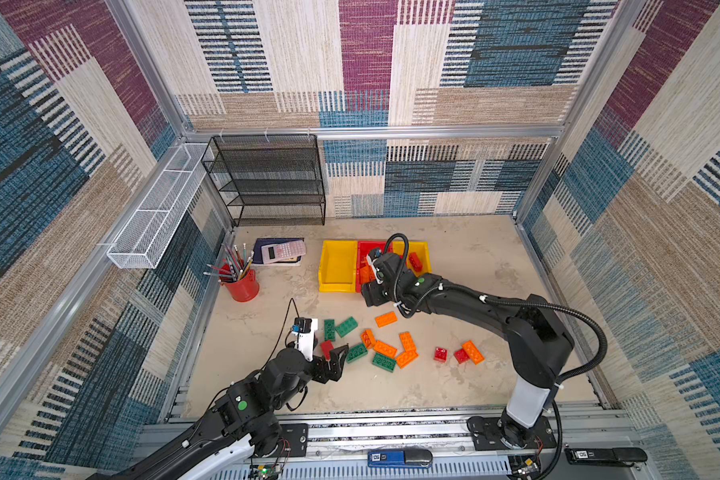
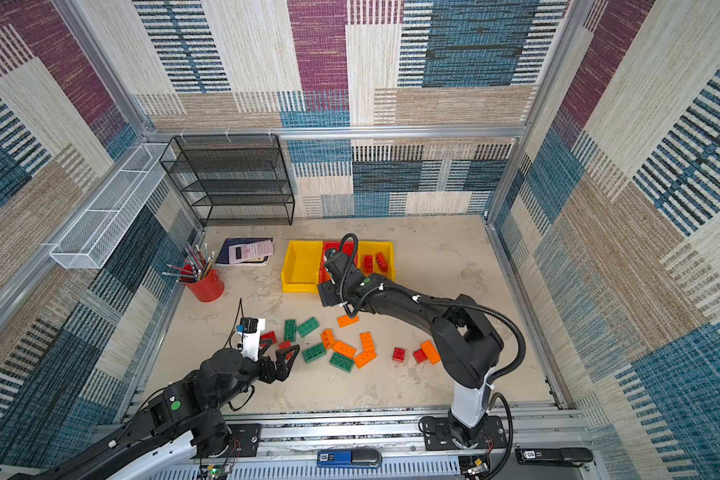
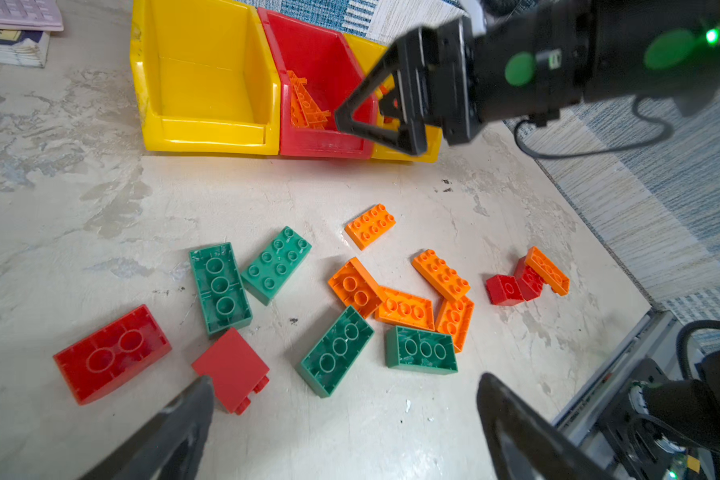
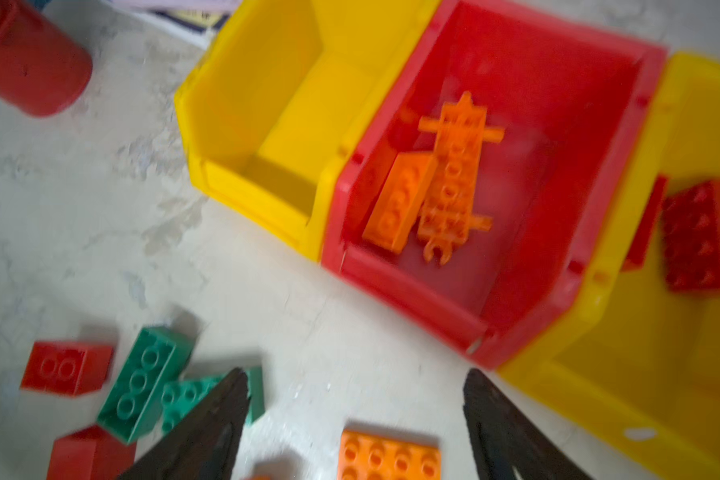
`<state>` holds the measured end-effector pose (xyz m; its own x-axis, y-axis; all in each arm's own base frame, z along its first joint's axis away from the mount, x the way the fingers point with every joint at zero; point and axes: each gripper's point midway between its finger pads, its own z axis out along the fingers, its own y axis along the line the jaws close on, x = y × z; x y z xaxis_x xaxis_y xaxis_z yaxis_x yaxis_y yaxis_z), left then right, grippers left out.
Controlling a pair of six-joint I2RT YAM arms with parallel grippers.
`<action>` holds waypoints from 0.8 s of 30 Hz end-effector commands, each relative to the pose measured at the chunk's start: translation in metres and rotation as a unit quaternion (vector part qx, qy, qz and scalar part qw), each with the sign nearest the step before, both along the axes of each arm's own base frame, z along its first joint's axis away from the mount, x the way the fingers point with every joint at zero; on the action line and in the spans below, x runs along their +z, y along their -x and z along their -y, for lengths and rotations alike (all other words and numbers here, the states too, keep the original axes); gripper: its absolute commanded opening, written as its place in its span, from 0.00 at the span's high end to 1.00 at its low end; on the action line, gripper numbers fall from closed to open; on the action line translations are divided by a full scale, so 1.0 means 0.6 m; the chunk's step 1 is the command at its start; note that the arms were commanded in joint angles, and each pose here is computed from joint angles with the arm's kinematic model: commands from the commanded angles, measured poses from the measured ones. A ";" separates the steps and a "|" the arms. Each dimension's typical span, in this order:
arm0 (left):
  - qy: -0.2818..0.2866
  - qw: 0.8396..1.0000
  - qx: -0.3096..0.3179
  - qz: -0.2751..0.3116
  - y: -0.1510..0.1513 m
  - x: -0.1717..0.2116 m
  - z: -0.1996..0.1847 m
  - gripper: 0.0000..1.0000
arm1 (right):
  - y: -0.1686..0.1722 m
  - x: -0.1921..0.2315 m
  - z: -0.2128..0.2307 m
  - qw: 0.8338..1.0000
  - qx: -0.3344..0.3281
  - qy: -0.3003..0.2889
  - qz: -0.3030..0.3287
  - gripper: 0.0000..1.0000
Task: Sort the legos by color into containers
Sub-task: 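Lower the right gripper to the orange bricks near the green bricks and grasp one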
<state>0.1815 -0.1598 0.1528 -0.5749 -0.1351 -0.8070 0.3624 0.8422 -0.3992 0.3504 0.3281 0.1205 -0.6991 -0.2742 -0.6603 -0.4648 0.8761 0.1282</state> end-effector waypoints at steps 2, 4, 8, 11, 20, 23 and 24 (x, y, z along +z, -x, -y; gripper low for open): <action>0.021 0.999 0.004 -0.025 0.016 -0.014 -0.009 0.01 | 0.067 -0.014 -0.004 0.999 0.007 -0.032 -0.035 0.26; 0.027 0.999 0.005 -0.026 0.020 -0.017 -0.014 0.01 | 0.096 -0.025 -0.006 0.998 0.013 -0.043 -0.050 0.29; 0.036 0.999 0.008 -0.026 0.026 -0.017 -0.021 0.01 | 0.129 -0.040 -0.013 0.995 0.022 -0.066 -0.075 0.32; 0.042 0.999 0.007 -0.024 0.029 -0.013 -0.024 0.01 | 0.139 -0.050 -0.020 0.994 0.027 -0.070 -0.084 0.32; 0.038 0.999 0.008 -0.025 0.032 -0.017 -0.030 0.01 | 0.147 -0.090 -0.043 0.990 0.036 -0.068 -0.114 0.34; 0.034 0.999 0.012 -0.023 0.031 -0.018 -0.033 0.01 | 0.155 -0.101 -0.053 0.988 0.044 -0.077 -0.129 0.36; 0.032 0.999 0.013 -0.023 0.030 -0.019 -0.034 0.01 | 0.157 -0.106 -0.054 0.987 0.045 -0.077 -0.132 0.36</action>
<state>0.1631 -0.1432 0.1472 -0.5970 -0.1978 -0.7775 0.3446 0.8119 -0.4712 0.2565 0.3485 0.0536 -0.8281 -0.2745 -0.4887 -0.4687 0.8173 0.3351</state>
